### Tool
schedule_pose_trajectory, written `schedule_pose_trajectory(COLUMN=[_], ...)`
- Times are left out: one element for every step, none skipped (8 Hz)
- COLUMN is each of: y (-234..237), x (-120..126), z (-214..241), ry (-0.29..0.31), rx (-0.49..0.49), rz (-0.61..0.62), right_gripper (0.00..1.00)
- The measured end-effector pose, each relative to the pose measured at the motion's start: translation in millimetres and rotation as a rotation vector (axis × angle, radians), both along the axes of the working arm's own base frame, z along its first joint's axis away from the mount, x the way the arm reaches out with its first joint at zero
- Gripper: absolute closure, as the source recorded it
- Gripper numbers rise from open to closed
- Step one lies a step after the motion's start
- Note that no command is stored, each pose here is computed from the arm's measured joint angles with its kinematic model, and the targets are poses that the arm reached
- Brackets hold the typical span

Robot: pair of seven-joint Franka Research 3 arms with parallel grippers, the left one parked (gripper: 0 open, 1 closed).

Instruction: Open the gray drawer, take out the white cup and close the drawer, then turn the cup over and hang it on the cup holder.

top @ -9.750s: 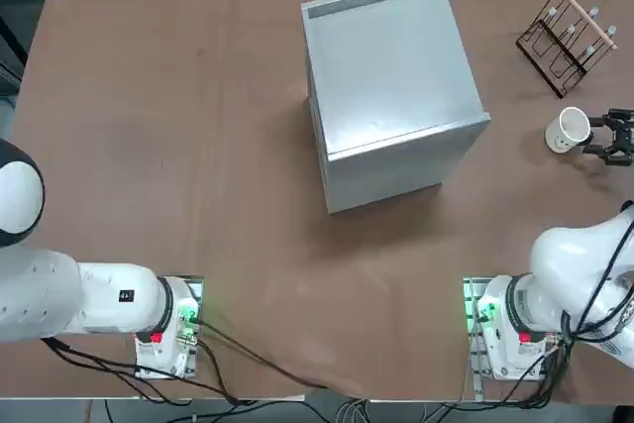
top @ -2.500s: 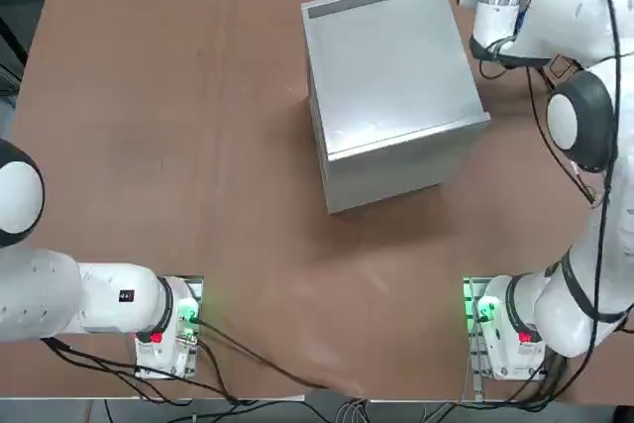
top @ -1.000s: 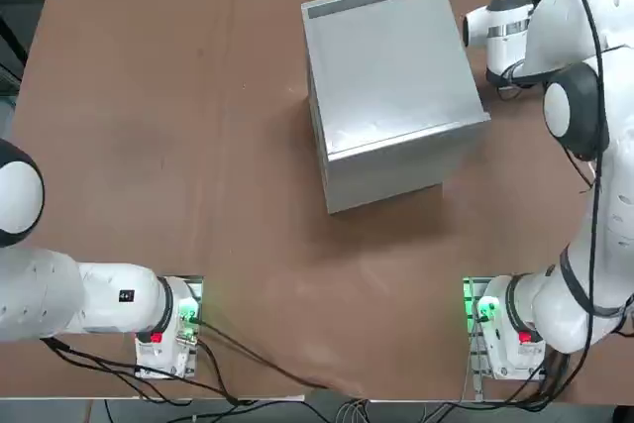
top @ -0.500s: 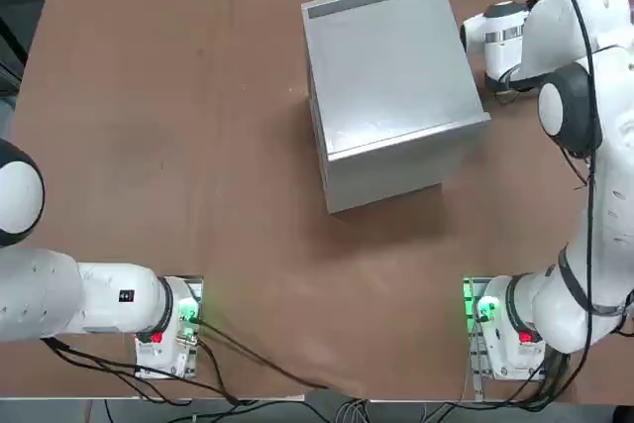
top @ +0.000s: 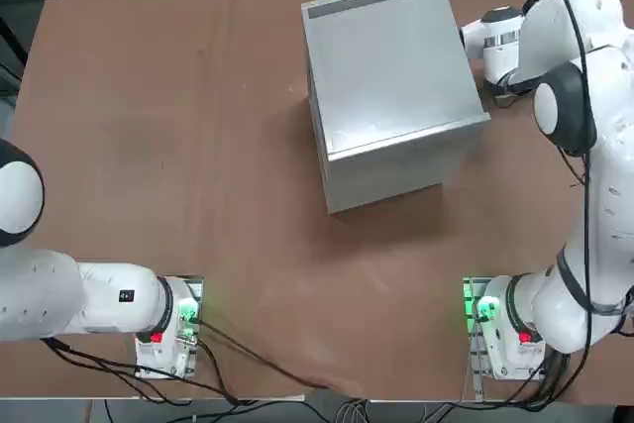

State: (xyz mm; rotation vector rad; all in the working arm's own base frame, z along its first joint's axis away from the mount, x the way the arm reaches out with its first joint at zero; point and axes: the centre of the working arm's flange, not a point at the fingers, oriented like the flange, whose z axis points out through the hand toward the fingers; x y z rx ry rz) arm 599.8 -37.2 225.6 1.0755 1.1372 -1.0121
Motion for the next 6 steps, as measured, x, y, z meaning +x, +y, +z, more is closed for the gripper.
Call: schedule_pose_trajectory(y=[-0.2, -0.1, -0.4, -1.2, -2.1, -1.9], x=[-0.6, -0.8, -1.1, -1.4, -1.6, -1.5], z=[-4.4, -7.7, -10.0, -12.0, -13.6, -14.7], ry=[-0.002, 0.002, 0.005, 0.008, 0.008, 0.004], rx=[0.001, 0.004, 0.006, 0.007, 0.009, 0.014], rz=[0.003, 0.006, 0.008, 0.008, 0.008, 0.011], right_gripper=[0.80, 0.80, 0.80, 0.80, 0.80, 0.78])
